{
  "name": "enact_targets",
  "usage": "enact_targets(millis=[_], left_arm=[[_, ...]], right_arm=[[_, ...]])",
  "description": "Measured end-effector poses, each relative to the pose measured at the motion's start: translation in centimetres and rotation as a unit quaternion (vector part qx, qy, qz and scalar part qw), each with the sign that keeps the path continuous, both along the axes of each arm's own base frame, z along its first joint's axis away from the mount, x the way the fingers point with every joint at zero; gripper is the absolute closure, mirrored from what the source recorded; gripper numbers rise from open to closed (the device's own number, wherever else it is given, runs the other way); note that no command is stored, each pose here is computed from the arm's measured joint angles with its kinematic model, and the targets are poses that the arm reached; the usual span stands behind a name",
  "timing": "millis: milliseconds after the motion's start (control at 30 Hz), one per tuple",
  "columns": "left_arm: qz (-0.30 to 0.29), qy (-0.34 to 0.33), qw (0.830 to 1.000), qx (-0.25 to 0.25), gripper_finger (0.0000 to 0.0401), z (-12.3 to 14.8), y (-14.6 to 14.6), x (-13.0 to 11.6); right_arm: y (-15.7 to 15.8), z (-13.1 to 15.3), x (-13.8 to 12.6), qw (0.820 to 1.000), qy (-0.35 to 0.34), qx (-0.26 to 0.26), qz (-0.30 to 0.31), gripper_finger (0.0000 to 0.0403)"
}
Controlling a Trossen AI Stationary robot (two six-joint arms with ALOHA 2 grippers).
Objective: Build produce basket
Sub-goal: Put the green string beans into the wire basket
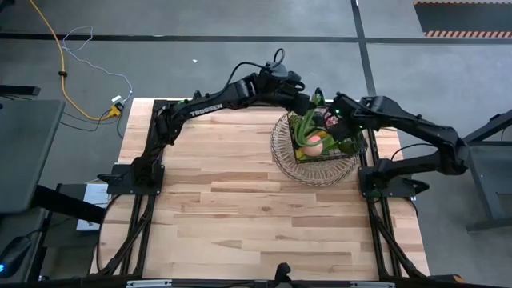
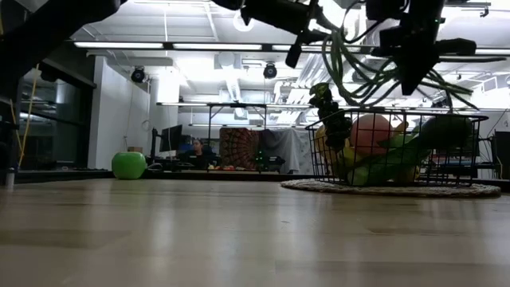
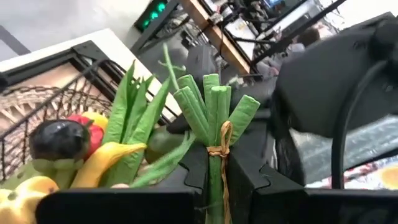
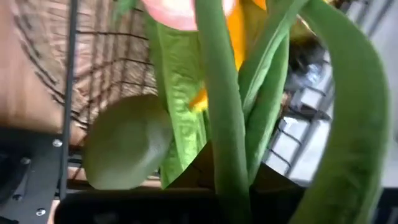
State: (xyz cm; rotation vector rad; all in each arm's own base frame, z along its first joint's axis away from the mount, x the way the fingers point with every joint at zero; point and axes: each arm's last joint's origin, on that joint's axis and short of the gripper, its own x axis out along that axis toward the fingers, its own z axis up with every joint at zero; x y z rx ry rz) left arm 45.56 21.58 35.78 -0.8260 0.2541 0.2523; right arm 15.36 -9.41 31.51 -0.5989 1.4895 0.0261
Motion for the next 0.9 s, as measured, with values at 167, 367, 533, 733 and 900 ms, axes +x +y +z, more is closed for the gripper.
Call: enact_targets(millis=[167, 367, 533, 733, 900], left_arm=[[0.025, 0.002, 1.000, -0.012, 0.0382, -1.0, 1.2, 0.2], [0.020, 0.004, 0.997, -0.071, 0.0382, -3.2, 2.7, 0.7], [0.023, -0.002, 0.996, -0.092, 0.0382, -3.6, 3.6, 0.5], [0.032, -0.062, 0.993, -0.096, 0.0382, -2.4, 4.2, 0.6], [0.035, -0.079, 0.991, -0.100, 0.0382, -2.7, 3.8, 1.4]], right_arm=[[-0.5, -0.9, 1.0, 0.999, 0.028, 0.019, 0.030, 0.0403], [-0.6, -1.7, 2.0, 0.995, 0.058, 0.027, 0.071, 0.0403], [0.2, -1.7, 2.3, 0.993, 0.063, 0.024, 0.094, 0.0403], [1.0, -1.7, 2.3, 0.990, 0.077, 0.031, 0.112, 0.0403], [1.0, -1.7, 2.3, 0.992, 0.073, 0.031, 0.100, 0.0403]])
